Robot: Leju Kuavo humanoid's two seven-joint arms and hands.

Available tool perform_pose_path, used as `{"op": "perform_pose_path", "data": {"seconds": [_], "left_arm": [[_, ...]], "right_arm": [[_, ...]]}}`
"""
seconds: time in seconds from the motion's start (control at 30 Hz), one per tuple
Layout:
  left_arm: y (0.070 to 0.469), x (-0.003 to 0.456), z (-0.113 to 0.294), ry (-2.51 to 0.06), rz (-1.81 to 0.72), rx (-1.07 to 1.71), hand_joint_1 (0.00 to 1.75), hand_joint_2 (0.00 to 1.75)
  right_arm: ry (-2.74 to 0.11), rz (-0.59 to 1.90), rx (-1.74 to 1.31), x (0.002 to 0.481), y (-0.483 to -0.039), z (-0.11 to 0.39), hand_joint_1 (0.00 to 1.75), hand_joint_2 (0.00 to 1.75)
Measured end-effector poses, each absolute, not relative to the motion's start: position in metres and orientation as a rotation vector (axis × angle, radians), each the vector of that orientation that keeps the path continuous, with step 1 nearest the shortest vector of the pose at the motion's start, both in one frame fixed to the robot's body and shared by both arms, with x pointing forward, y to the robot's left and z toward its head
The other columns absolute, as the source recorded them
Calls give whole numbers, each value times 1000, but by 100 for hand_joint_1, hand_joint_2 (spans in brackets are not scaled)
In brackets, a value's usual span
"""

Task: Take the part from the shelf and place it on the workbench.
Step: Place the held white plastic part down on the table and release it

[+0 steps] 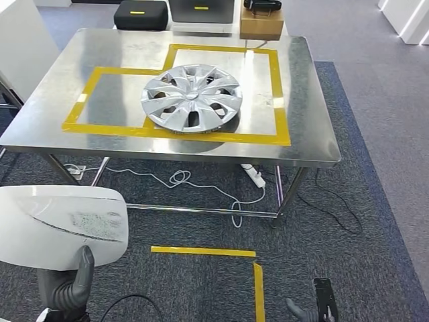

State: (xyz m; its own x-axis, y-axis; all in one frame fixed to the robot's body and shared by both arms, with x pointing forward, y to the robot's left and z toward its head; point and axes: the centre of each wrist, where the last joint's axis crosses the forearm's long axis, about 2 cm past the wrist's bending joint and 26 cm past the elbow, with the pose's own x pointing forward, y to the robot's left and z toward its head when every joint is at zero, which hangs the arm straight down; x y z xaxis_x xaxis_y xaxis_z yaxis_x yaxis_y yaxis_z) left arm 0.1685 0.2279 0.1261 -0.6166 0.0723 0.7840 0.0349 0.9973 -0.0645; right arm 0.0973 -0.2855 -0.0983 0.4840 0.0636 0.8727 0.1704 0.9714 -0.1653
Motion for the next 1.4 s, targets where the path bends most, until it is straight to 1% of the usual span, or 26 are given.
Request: {"op": "perform_pose_path", "data": {"seconds": [1.4], "left_arm": [[228, 169, 127, -2242, 48, -83, 175, 175]], "right_arm": [[-1068, -72, -238, 98, -286, -98, 0, 175]]}}
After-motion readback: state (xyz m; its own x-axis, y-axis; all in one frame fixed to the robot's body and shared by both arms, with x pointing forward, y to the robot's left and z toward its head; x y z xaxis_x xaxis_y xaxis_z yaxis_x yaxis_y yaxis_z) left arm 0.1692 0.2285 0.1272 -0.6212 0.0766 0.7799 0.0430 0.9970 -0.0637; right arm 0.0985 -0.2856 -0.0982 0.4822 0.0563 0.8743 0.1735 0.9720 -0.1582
